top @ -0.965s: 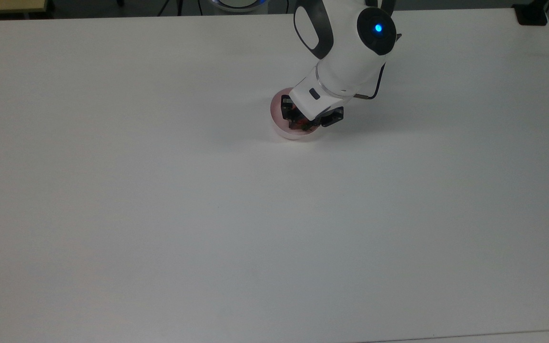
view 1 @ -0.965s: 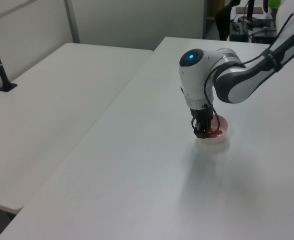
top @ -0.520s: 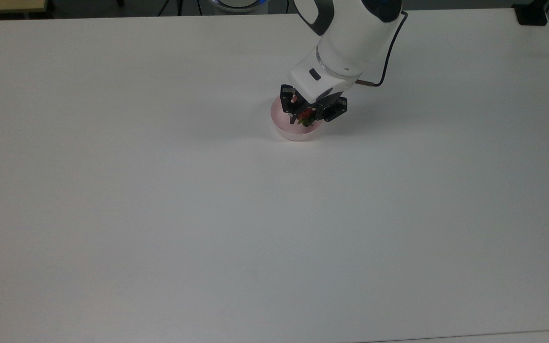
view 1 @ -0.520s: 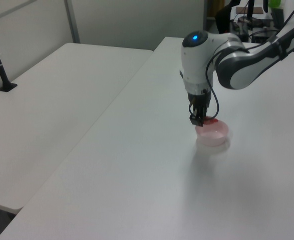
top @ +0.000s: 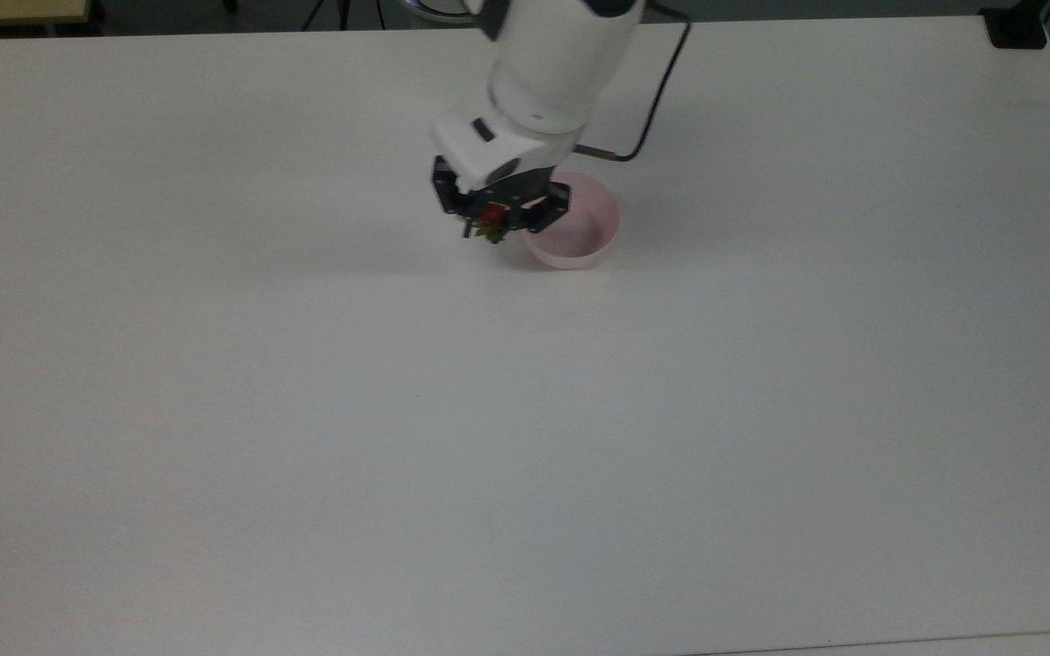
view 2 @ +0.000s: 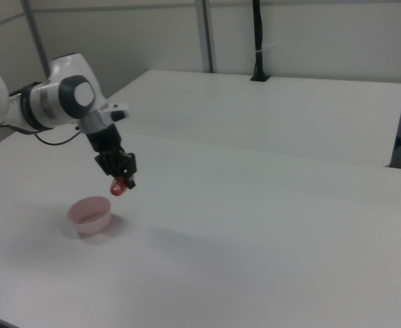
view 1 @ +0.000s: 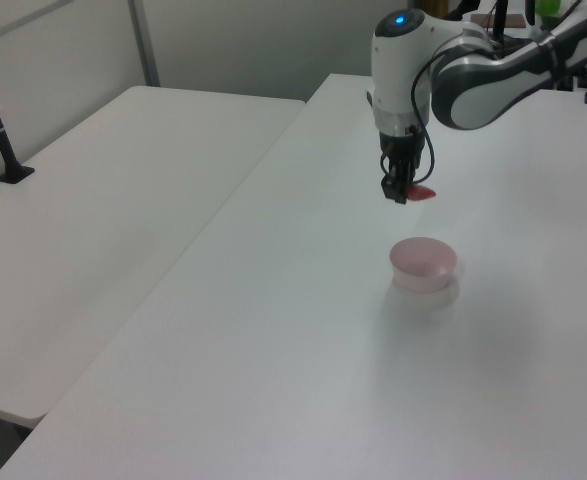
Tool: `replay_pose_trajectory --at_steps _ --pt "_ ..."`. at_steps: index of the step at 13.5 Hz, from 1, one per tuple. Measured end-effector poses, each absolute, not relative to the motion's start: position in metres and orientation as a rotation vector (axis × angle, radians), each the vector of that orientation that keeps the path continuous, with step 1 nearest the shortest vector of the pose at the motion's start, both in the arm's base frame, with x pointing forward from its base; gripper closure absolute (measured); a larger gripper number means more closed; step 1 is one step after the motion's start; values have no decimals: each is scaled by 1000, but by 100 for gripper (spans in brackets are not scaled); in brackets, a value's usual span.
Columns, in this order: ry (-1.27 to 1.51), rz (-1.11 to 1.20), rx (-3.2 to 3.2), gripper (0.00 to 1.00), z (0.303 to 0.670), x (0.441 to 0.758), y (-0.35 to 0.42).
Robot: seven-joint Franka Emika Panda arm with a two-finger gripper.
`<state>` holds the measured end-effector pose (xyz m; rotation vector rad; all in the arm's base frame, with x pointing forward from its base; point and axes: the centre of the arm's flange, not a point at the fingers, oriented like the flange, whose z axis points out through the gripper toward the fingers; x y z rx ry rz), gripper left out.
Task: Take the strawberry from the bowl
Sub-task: 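Lift the strawberry out of the bowl and carry it beside the bowl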
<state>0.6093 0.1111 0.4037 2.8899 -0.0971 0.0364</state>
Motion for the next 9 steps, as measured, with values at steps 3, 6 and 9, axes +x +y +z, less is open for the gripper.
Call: replay_pose_trajectory --at_steps 3,6,9 --pt "-106 -19 2885 69 401 616 44" --pt "-109 -53 2885 68 397 617 6" --pt "-104 -55 2896 68 390 620 -35"
